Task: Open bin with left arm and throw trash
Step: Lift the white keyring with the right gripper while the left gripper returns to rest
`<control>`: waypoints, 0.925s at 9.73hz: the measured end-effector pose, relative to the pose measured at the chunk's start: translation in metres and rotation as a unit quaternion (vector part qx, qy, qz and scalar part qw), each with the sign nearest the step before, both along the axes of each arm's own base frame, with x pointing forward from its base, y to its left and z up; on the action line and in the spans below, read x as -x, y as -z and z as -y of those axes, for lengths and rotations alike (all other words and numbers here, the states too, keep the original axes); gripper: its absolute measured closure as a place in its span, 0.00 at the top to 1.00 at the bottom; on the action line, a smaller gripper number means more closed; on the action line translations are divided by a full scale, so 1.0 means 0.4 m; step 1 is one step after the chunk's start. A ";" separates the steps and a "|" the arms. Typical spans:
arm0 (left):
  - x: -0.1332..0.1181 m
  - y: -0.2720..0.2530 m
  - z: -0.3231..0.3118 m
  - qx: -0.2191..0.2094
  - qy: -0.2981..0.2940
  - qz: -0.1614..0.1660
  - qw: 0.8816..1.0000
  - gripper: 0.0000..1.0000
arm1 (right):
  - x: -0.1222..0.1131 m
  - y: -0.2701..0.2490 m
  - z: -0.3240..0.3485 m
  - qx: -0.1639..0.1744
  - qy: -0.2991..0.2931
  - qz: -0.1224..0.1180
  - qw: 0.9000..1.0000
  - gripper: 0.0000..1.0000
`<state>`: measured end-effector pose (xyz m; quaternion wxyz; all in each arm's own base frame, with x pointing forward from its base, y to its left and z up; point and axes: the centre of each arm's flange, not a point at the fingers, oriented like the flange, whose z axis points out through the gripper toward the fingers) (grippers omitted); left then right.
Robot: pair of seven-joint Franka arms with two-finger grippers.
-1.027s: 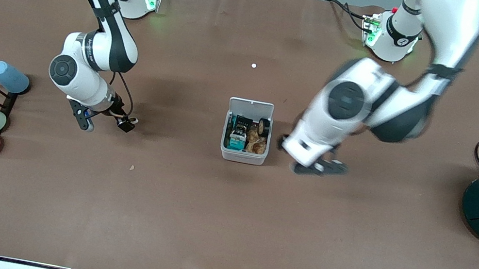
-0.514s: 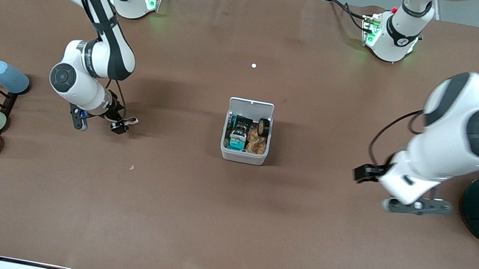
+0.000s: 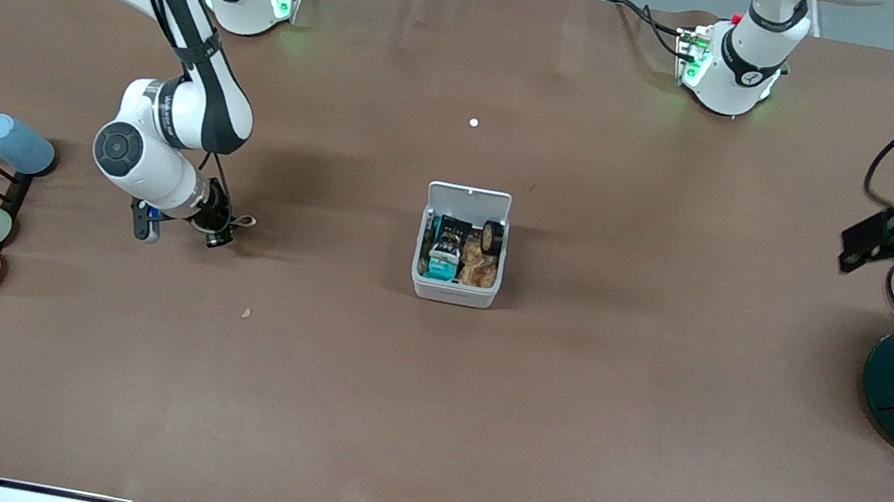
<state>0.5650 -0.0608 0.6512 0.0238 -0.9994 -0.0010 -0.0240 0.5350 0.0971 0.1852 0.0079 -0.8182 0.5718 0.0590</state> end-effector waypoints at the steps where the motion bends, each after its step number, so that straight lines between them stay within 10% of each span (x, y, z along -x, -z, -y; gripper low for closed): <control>1: 0.016 -0.002 -0.020 -0.001 0.018 -0.001 1.000 1.00 | -0.035 -0.042 -0.037 -0.005 -0.010 0.021 1.000 0.10; 4: 0.008 0.013 -0.047 0.002 0.026 0.002 1.000 1.00 | -0.127 -0.309 -0.257 -0.030 -0.077 0.112 0.990 0.10; 7: 0.000 0.020 -0.095 0.003 0.013 0.000 1.000 1.00 | -0.130 -0.648 -0.469 -0.010 -0.181 0.092 0.979 0.10; 9: -0.003 0.026 -0.082 0.003 0.016 -0.002 1.000 1.00 | -0.078 -0.727 -0.635 -0.022 -0.232 0.120 0.965 0.10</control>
